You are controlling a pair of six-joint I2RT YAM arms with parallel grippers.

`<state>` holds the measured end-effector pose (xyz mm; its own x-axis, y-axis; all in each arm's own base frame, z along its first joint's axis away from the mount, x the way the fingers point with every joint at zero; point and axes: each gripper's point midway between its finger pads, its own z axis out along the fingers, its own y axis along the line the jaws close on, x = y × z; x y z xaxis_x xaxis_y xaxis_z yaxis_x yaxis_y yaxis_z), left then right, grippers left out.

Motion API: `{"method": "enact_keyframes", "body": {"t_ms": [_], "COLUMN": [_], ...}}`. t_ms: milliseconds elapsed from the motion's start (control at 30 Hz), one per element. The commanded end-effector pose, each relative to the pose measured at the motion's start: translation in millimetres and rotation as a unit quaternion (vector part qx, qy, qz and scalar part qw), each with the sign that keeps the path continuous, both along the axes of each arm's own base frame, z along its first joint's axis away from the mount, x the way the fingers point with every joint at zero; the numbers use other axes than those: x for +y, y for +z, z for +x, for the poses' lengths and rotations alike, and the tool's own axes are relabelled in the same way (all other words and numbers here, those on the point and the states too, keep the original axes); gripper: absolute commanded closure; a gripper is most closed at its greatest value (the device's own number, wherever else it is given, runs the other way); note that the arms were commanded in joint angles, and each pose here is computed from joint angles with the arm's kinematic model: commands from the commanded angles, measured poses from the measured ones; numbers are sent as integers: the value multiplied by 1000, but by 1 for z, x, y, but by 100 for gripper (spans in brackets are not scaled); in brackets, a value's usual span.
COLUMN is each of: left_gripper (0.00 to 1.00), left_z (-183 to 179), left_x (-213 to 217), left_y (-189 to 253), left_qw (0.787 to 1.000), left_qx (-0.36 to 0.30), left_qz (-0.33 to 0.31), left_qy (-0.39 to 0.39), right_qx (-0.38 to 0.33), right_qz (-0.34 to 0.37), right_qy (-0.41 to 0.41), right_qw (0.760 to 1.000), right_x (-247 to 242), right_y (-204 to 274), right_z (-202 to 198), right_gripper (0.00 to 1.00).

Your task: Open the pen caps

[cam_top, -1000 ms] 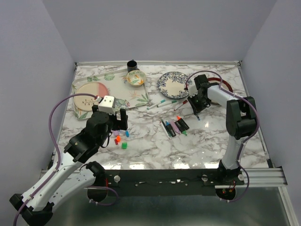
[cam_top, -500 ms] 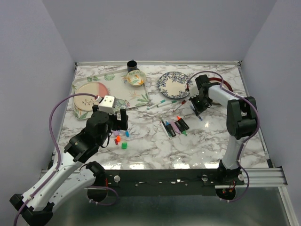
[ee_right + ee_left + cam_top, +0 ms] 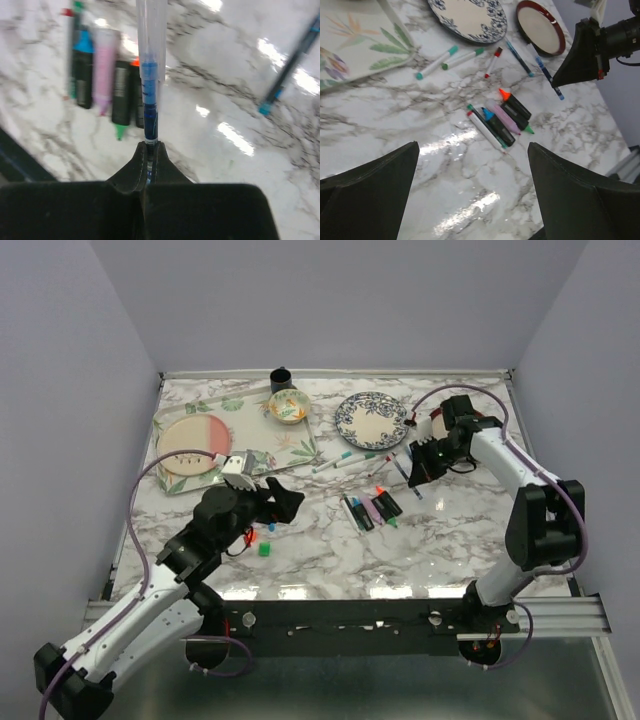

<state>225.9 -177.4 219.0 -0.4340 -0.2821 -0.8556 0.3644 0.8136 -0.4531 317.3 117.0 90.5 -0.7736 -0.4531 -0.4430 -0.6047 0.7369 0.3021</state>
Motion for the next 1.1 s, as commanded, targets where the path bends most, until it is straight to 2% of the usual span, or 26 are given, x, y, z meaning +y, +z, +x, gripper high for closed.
{"method": "enact_keyframes", "body": {"t_ms": [0, 33, 133, 267, 400, 667, 800, 900, 933, 1067], "left_gripper": [1, 1, 1, 1, 4, 24, 36, 52, 62, 83], "left_z": [-3, -2, 11, 31, 49, 61, 69, 72, 73, 72], "left_x": [-58, -64, -82, -106, -133, -175, -182, -181, -180, -182], "left_y": [17, 19, 22, 24, 15, 3, -7, -12, -12, -13], "left_qw": [969, 959, 942, 934, 937, 945, 955, 960, 962, 963], "left_qx": [38, 58, 83, 97, 118, 130, 135, 130, 129, 129], "left_qz": [-235, -269, -316, -339, -328, -298, -265, -246, -242, -237], "left_qy": [-72, -74, -74, -56, -35, -38, -22, -6, -3, -9], "right_qx": [18, 18, 24, 33, 36, 45, 44, 45, 42, 44], "right_qz": [171, 199, 239, 254, 259, 257, 255, 255, 254, 251], "right_qy": [86, 98, 117, 133, 147, 166, 169, 168, 168, 168], "right_qw": [981, 975, 964, 957, 954, 951, 951, 951, 951, 952], "right_x": [48, 54, 63, 69, 77, 88, 89, 89, 90, 90], "right_y": [44, 54, 68, 72, 74, 72, 73, 72, 72, 70], "right_z": [-47, -54, -64, -71, -77, -85, -86, -86, -85, -86], "right_gripper": [100, 100, 99, 99, 99, 100, 99, 100, 99, 100]}}
